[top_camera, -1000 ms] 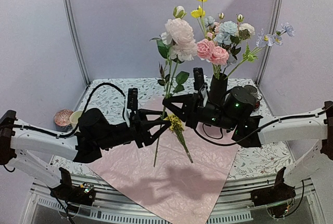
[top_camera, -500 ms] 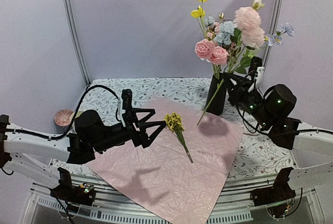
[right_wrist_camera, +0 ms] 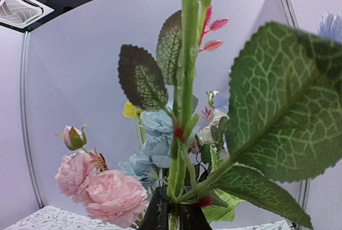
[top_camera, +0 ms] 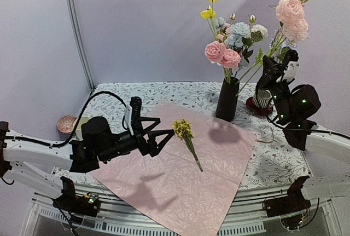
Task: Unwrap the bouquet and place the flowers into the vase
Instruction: Place the fake flower in the vase.
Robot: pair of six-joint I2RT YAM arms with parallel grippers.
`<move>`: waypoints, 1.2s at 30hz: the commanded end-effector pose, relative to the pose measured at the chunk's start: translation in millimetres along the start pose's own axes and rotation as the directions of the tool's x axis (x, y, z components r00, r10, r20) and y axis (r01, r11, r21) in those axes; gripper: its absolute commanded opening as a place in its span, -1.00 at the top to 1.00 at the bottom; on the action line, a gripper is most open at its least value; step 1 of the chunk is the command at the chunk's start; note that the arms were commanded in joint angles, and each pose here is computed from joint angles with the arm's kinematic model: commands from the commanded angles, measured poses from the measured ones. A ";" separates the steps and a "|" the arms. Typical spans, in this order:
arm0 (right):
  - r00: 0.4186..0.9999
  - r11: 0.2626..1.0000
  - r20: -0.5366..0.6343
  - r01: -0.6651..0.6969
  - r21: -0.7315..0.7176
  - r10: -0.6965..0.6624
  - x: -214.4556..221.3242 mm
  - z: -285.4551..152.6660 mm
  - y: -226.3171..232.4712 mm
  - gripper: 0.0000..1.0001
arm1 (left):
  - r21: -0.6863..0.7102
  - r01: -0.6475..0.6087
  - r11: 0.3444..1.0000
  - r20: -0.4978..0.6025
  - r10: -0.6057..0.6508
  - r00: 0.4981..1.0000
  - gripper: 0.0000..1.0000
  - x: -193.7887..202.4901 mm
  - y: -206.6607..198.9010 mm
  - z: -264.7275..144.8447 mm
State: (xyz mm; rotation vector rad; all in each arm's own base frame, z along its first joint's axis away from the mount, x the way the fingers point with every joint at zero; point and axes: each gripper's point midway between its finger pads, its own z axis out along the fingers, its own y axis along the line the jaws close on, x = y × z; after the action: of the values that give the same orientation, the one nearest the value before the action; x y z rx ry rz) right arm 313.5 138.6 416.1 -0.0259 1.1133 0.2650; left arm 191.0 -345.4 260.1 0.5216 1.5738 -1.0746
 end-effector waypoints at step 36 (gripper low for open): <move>0.988 0.999 -0.147 -0.039 0.016 0.041 92.2 76.7 -20.3 0.96 | -0.036 -0.050 0.998 -0.008 0.049 0.999 -0.90 -4.9 5.6 -1.7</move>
State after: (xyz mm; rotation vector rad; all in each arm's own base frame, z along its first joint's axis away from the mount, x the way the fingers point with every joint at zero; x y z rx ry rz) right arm 405.9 138.7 410.0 -0.0161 1.1287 0.2179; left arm 194.5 -342.9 251.2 0.5512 1.6005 -1.0045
